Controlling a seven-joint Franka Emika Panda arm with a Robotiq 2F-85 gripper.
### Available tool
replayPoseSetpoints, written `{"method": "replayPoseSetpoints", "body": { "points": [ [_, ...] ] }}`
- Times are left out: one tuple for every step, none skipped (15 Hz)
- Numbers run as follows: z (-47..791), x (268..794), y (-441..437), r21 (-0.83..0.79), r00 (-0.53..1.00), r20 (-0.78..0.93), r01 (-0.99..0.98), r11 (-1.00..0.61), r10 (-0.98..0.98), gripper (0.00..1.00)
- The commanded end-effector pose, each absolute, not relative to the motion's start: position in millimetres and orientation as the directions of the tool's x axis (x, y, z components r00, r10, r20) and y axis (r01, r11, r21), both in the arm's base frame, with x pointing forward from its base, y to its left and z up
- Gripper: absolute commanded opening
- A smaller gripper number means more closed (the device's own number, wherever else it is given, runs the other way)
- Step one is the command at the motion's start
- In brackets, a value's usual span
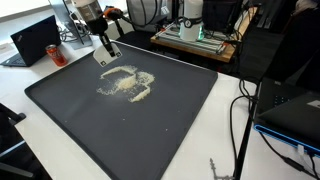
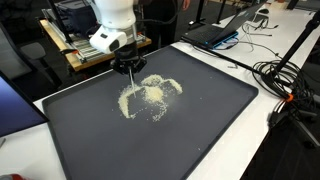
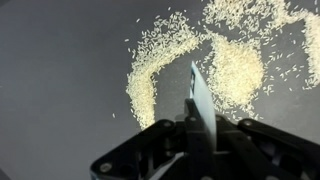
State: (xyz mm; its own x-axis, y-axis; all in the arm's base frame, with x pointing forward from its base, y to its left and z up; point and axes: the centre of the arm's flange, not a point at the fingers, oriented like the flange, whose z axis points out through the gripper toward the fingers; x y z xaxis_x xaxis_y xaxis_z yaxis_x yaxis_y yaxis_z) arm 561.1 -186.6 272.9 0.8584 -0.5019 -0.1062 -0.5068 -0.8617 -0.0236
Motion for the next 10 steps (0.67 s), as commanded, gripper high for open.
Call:
{"method": "replayPoseSetpoints", "body": {
  "points": [
    [270, 534, -205, -0.153, 0.861, -0.119, -0.507, -0.848, -0.494, 0.01],
    [267, 528, -209, -0.173, 0.859, -0.128, -0.511, -0.842, -0.495, 0.01],
    [264, 522, -213, -0.205, 0.862, -0.132, -0.507, -0.837, -0.49, 0.01],
    [262, 516, -217, -0.236, 0.862, -0.125, -0.507, -0.829, -0.491, 0.01],
    [260, 510, -221, -0.282, 0.863, -0.106, -0.503, -0.817, -0.495, 0.01],
    [258, 504, -225, -0.324, 0.863, -0.092, -0.497, -0.805, -0.496, 0.01],
    [255, 497, -228, -0.361, 0.859, -0.065, -0.495, -0.79, -0.508, 0.01],
    [251, 489, -233, -0.399, 0.851, -0.052, -0.498, -0.77, -0.523, 0.01],
    [248, 481, -238, -0.429, 0.836, -0.033, -0.506, -0.748, -0.547, 0.01],
    [244, 471, -244, -0.466, 0.817, -0.019, -0.517, -0.718, -0.576, 0.01]
  ]
}}
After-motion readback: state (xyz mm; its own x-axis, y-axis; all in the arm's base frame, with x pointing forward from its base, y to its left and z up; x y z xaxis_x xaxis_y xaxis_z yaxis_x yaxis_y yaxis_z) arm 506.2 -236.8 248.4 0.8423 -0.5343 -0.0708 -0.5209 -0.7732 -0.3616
